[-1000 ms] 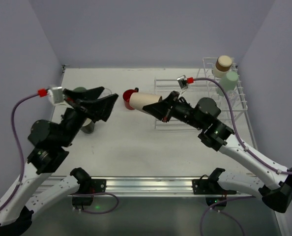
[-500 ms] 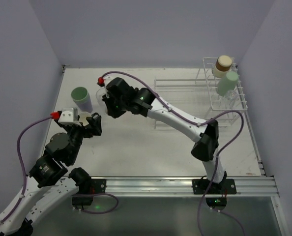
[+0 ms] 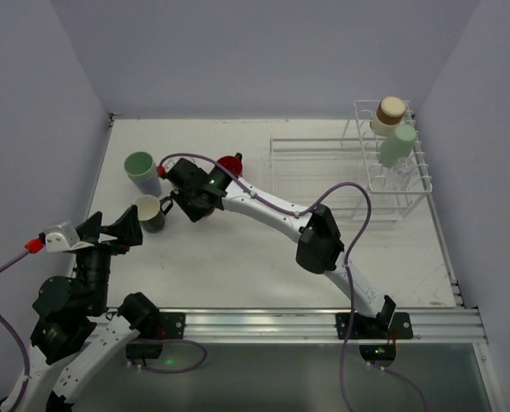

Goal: Unload the cups from the dish rack

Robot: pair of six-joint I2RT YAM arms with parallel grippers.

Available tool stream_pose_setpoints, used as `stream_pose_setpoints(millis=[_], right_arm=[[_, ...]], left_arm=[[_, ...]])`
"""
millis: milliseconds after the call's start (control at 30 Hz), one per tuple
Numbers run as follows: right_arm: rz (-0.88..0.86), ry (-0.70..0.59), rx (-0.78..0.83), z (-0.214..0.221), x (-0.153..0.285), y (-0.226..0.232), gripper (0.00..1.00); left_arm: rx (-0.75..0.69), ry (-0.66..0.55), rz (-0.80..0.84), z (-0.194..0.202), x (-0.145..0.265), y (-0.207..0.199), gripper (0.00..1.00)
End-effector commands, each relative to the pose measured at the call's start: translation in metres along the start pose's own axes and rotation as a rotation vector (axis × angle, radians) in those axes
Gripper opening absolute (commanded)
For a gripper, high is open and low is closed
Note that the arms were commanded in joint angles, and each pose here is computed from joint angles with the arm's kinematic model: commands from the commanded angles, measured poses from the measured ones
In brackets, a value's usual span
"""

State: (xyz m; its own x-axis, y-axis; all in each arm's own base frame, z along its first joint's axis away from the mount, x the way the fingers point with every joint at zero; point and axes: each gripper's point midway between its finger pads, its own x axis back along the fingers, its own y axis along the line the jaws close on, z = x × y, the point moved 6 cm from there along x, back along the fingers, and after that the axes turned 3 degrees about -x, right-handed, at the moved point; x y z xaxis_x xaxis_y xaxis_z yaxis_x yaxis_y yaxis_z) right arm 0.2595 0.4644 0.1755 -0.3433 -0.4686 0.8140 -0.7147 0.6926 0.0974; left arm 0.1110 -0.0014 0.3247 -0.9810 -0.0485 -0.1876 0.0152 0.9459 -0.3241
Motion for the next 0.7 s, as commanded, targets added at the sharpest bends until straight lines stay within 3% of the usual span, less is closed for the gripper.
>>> stream_pose_setpoints(millis=[0, 400, 500, 533, 667], right_arm=[[0.011, -0.027, 0.061, -0.008, -0.003, 0.002, 0.0], [0.057, -0.034, 0.093, -0.004, -0.028, -0.004, 0.07], [0.051, -0.061, 0.087, -0.009, -0.027, -0.003, 0.2], [0.049, -0.064, 0.087, -0.008, -0.028, -0.003, 0.3], [0.042, -0.128, 0.081, -0.021, -0.018, -0.001, 0.41]], left_arm=[[-0.013, -0.01, -0.009, 0.001, -0.007, -0.004, 1.0], [-0.067, 0.018, 0.032, 0.009, -0.021, -0.016, 1.0], [-0.073, 0.021, 0.032, 0.011, -0.023, -0.016, 1.0], [-0.074, 0.02, 0.031, 0.011, -0.023, -0.016, 1.0], [-0.076, 0.02, 0.028, 0.011, -0.024, -0.016, 1.0]])
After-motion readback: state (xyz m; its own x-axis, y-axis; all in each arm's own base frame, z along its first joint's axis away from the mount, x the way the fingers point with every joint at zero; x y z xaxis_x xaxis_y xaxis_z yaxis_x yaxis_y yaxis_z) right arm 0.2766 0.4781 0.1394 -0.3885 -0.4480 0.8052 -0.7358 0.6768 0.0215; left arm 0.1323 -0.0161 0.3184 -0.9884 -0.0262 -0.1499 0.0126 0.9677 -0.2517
